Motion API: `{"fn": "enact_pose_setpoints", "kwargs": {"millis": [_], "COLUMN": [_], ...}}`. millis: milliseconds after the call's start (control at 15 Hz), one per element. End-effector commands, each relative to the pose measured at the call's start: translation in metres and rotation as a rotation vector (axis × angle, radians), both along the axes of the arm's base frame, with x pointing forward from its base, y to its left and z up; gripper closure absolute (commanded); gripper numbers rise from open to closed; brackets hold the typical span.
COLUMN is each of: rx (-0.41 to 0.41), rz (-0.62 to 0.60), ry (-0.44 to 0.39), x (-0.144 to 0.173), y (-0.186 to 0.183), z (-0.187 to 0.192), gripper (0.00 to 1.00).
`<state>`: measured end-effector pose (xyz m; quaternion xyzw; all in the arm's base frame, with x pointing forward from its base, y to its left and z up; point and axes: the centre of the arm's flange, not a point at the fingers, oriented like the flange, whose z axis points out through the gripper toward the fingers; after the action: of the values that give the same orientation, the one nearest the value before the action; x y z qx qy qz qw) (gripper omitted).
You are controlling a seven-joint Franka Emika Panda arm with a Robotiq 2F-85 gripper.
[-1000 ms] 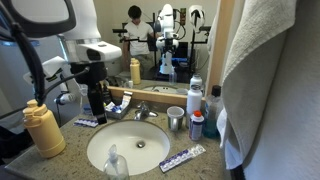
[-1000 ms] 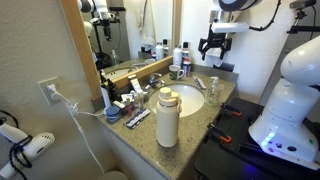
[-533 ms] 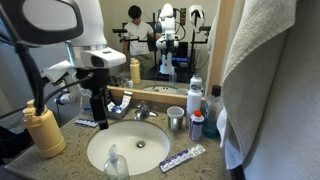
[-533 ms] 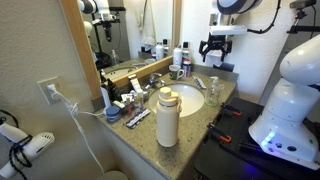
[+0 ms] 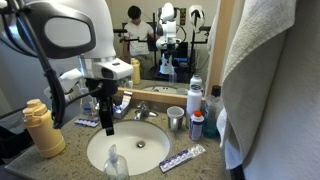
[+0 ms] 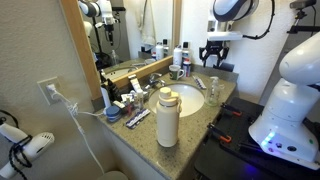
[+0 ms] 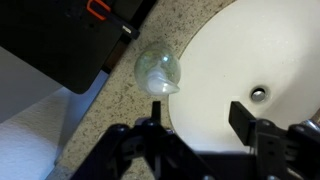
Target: Press the pump on the pump bottle
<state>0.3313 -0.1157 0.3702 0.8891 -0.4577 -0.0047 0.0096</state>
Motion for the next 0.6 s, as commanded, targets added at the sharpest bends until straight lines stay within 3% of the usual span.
{"fn": "enact_pose_setpoints", "kwargs": {"millis": [0,333,533], "rx": [0.008,0.011,0.019], "rz": [-0.036,-0.031,-0.039], "ry": [-0.001,0.022,0.026], "x": [0.008,0.007,0.002], "y": [-0.003,0.000,0.001], "z": [-0.012,-0.019,-0.027], "gripper": [0.60,0.97,1.00]}}
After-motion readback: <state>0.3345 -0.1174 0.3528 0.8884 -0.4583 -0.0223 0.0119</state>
